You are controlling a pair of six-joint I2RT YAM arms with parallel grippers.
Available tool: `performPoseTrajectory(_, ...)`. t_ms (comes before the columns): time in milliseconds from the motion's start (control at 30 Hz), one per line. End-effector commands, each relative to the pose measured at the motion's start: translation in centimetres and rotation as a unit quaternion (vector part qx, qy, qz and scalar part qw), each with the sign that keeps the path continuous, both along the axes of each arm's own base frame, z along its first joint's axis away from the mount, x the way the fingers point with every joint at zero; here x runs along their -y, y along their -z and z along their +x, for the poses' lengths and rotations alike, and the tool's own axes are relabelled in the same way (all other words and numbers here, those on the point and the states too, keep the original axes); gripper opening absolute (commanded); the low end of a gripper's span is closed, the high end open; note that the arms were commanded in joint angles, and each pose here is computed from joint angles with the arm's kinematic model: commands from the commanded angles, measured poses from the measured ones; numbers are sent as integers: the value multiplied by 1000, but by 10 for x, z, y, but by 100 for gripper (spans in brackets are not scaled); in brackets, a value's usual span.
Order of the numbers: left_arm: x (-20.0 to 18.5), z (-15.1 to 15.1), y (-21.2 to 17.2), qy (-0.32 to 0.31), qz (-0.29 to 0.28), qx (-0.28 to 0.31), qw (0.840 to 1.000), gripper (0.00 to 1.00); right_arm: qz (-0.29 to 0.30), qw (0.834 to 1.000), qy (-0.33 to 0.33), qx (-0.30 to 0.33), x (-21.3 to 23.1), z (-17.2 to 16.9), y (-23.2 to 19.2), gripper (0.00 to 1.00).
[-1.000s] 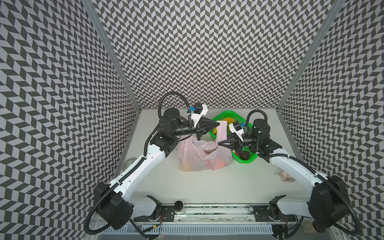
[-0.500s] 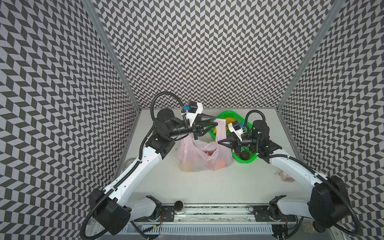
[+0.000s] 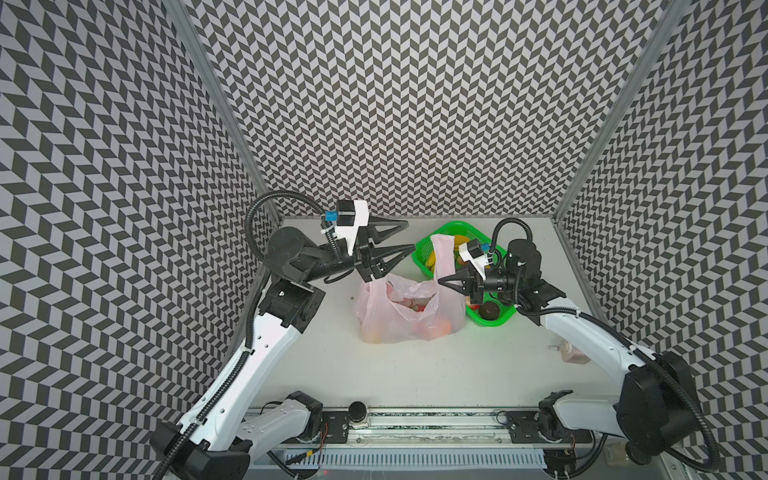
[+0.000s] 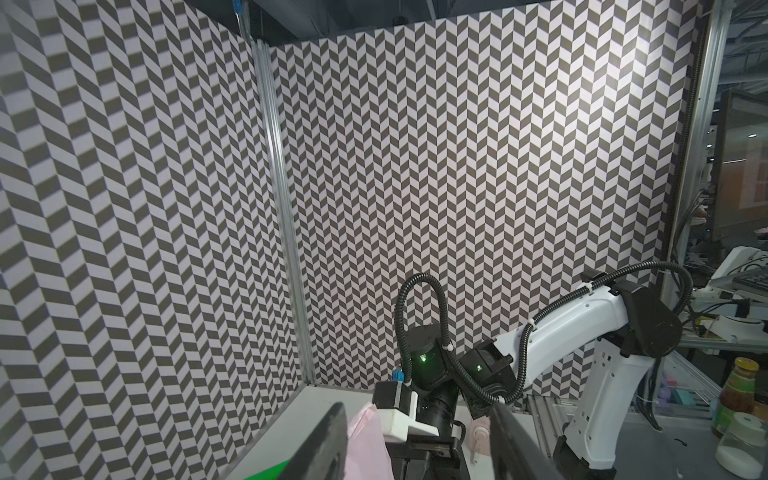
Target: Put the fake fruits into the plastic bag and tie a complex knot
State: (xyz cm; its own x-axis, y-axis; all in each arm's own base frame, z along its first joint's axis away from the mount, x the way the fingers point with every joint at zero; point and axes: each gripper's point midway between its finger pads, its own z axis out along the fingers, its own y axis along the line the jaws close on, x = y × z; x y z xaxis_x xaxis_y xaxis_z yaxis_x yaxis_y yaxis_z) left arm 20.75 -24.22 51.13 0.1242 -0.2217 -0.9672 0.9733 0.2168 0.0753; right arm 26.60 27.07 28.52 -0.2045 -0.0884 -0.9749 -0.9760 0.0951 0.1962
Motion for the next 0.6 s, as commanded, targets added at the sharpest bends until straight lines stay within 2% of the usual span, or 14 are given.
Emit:
performPoseTrajectory(0,-17,-9,-14,-22,-14,10,1000,58,8,1000,5,23,1,5,-13,0)
performPoseTrajectory(133,-42,3,7,-108,-2,-12,994,64,11,1000,6,26,1,5,-17,0)
performPoseTrajectory(267,-66,-1,34,-179,9,-23,984,72,13,999,6,29,2,5,-19,0)
performPoseTrajectory(567,-88,-6,124,-250,55,-94,962,85,10,999,6,30,2,6,-17,0)
